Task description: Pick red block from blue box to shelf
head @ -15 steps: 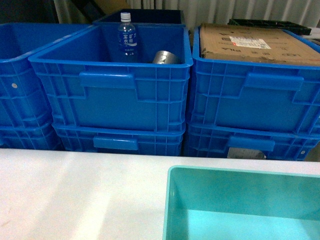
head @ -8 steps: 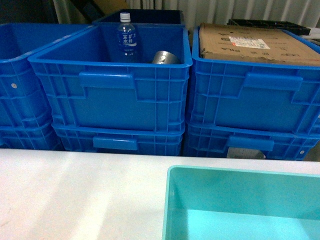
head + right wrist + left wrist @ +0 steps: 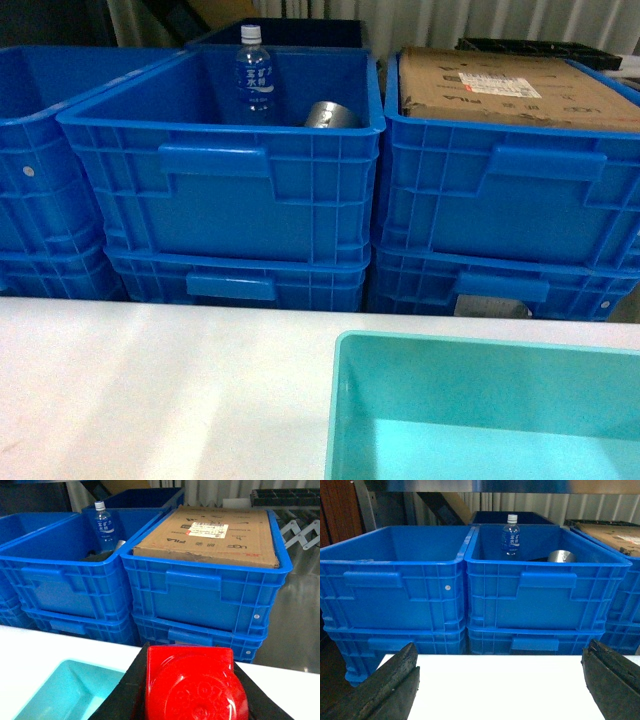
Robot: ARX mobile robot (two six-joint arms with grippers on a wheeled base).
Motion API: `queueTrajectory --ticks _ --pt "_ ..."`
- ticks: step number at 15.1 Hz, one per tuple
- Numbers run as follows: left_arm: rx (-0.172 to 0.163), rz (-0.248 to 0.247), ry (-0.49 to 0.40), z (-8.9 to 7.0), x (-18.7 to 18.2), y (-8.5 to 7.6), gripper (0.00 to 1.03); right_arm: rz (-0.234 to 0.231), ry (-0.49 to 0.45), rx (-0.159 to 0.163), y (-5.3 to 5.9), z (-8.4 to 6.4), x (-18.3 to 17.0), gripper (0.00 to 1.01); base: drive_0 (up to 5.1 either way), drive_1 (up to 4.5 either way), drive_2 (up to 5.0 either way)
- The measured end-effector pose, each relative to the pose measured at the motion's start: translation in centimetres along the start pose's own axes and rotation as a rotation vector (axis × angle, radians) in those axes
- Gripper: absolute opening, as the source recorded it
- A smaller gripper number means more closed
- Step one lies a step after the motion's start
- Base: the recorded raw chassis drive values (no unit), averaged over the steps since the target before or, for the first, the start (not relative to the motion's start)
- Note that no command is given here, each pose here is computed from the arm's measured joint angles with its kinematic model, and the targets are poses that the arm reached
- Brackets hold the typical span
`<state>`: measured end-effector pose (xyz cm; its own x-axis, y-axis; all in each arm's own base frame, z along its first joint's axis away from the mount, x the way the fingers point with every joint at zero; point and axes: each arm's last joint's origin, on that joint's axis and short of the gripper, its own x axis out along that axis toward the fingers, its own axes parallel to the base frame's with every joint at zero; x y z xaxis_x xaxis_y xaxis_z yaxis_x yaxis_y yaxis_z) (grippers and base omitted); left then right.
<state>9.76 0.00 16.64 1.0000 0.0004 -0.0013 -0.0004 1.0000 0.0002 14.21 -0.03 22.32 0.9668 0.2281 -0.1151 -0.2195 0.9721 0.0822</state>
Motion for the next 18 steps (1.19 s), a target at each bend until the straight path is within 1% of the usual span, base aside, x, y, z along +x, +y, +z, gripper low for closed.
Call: queueTrajectory --ticks 3,4,5,6,7,9,10,13,15,16,18 --pt "0.000 0.000 0.000 0.0 0.0 0.0 0.98 -0.002 0.021 -0.004 0.9 -0.5 1.0 0.27 0.0 0.00 0.0" --pt "0.000 0.000 0.000 0.0 0.0 0.0 0.98 0.009 0.021 -0.009 1.3 -0.6 1.3 0.27 0.0 0.00 0.0" --pt "0.000 0.000 0.000 0.0 0.0 0.0 0.98 0.018 0.019 -0.011 1.5 -0.6 1.6 0.27 0.0 0.00 0.0" --pt "0.000 0.001 0.000 0.0 0.0 0.0 0.98 0.002 0.017 -0.009 1.1 -0.6 1.9 0.27 0.0 0.00 0.0" --pt "0.000 0.000 0.000 0.0 0.0 0.0 0.98 -0.008 0.038 0.000 0.5 -0.9 2.2 0.27 0.0 0.00 0.0" --pt "0.000 0.000 0.000 0.0 0.0 0.0 0.98 -0.001 0.036 0.003 0.1 -0.9 2.3 0.27 0.0 0.00 0.0" --pt "0.000 0.000 0.000 0.0 0.0 0.0 0.98 -0.008 0.041 0.005 -0.2 -1.0 2.3 0.27 0.0 0.00 0.0" --pt "0.000 0.000 0.000 0.0 0.0 0.0 0.98 -0.012 0.042 0.006 -0.3 -1.0 2.3 0.27 0.0 0.00 0.0" --pt "0.000 0.000 0.000 0.0 0.0 0.0 0.98 -0.008 0.046 0.005 -0.2 -1.0 2.4 0.27 0.0 0.00 0.0" --pt "0.000 0.000 0.000 0.0 0.0 0.0 0.98 0.003 0.041 0.003 0.0 -1.0 2.3 0.27 0.0 0.00 0.0" --pt "0.000 0.000 0.000 0.0 0.0 0.0 0.98 0.003 0.035 0.002 0.1 -0.9 2.2 0.27 0.0 0.00 0.0"
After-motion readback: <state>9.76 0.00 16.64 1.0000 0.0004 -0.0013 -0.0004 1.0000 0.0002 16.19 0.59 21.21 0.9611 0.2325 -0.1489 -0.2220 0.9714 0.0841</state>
